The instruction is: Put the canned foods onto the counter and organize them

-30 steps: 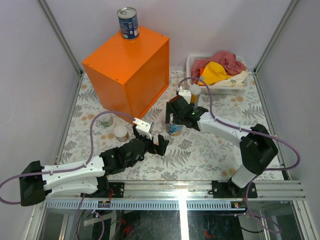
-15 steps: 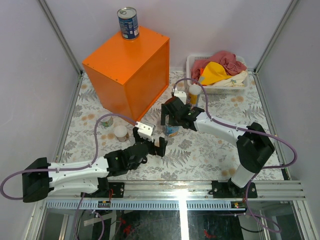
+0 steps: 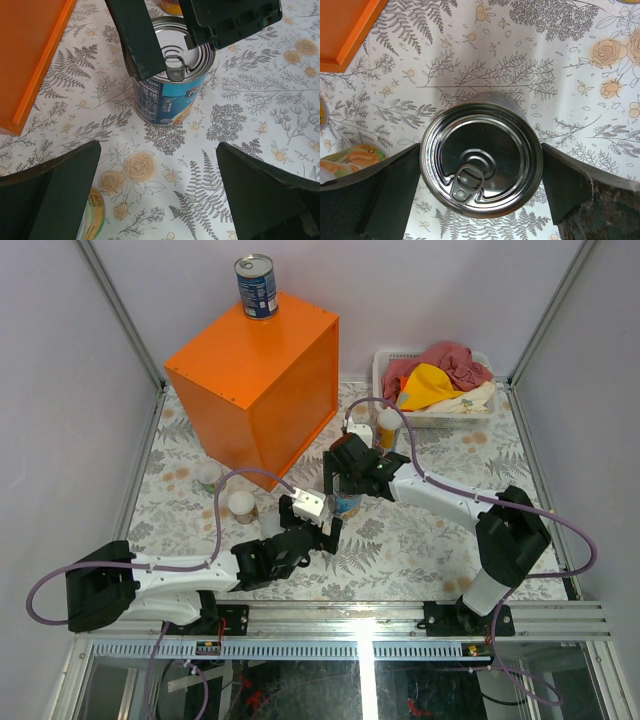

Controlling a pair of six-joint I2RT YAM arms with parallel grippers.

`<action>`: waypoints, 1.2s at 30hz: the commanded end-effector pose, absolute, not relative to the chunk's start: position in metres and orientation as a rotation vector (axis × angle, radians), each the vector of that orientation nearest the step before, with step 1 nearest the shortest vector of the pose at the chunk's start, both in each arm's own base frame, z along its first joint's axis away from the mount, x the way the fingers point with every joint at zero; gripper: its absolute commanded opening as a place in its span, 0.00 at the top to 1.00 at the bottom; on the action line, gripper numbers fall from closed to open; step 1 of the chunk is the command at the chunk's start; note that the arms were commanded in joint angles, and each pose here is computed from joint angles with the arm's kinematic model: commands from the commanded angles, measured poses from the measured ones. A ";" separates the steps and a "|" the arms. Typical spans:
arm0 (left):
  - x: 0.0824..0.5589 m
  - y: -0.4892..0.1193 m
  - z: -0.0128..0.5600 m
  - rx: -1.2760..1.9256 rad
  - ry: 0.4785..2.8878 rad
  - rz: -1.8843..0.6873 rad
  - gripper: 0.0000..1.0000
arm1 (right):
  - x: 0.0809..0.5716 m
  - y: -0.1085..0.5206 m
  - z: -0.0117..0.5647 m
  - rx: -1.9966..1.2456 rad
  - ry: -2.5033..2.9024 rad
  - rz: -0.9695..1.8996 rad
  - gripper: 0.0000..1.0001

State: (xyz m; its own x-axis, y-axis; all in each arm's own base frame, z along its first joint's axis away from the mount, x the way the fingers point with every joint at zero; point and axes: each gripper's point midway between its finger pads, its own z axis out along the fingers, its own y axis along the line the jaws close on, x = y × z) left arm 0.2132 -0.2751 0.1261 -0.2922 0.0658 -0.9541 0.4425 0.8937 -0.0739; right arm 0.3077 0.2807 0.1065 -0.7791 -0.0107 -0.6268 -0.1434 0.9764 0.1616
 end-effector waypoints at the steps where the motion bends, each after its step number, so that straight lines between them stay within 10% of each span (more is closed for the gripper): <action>1: 0.221 -0.289 0.153 0.312 1.760 -0.437 0.00 | 0.323 0.297 0.167 -0.104 2.321 0.405 0.01; 36: 0.247 -0.336 0.131 0.394 1.695 -0.384 0.00 | 0.345 0.212 0.241 -0.006 2.114 0.283 0.01</action>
State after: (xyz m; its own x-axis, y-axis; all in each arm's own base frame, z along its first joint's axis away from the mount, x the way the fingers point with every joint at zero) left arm 0.2284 -0.3160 0.1014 -0.2255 0.1567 -0.9616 0.5048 0.8630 0.0223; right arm 0.3458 0.2180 0.2182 -0.5887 0.0744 -0.8049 -0.1157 0.9777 0.1750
